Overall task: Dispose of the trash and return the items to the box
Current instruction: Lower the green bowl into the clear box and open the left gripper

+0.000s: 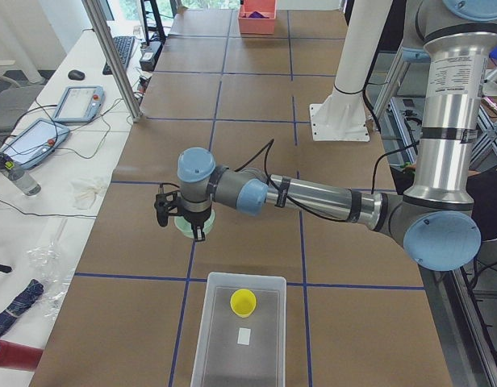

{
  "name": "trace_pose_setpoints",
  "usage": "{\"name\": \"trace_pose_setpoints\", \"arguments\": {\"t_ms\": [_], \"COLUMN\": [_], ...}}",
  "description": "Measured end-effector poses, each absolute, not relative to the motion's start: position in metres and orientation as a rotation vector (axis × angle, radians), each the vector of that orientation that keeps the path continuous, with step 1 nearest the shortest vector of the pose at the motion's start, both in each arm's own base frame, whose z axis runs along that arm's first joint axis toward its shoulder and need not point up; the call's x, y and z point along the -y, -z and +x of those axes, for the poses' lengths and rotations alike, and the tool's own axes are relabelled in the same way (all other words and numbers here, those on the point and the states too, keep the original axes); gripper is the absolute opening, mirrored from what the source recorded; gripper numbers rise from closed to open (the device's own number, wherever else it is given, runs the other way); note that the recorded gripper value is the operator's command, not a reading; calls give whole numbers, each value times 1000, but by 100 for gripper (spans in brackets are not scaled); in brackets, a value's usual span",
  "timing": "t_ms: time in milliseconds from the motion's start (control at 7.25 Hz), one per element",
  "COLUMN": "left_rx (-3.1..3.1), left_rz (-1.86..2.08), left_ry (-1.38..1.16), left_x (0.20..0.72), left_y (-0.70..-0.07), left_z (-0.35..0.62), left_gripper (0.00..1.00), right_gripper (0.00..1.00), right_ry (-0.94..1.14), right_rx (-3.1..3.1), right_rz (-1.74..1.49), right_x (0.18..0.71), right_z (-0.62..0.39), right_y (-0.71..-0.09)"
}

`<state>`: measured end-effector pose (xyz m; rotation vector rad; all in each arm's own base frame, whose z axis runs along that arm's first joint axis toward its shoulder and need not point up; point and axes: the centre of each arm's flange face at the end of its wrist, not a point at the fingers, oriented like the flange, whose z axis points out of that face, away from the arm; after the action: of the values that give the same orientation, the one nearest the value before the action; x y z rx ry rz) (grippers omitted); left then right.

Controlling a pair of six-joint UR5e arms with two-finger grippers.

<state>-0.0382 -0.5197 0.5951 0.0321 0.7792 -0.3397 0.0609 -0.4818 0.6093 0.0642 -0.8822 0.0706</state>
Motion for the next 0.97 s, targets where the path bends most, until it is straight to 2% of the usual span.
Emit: {"name": "trace_pose_setpoints", "arguments": {"t_ms": [414, 966], "left_rx": [-738, -614], "left_rz": [25, 30], "left_ry": [321, 283], "left_x": [485, 439], "left_y": [-709, -805], "left_z": [-141, -174], "left_gripper": [0, 0], "right_gripper": [100, 100], "right_ry": [-68, -67], "right_rx": [882, 882], "right_rz": [72, 75], "right_x": [483, 484], "right_z": [61, 61], "right_y": [-606, -604]}}
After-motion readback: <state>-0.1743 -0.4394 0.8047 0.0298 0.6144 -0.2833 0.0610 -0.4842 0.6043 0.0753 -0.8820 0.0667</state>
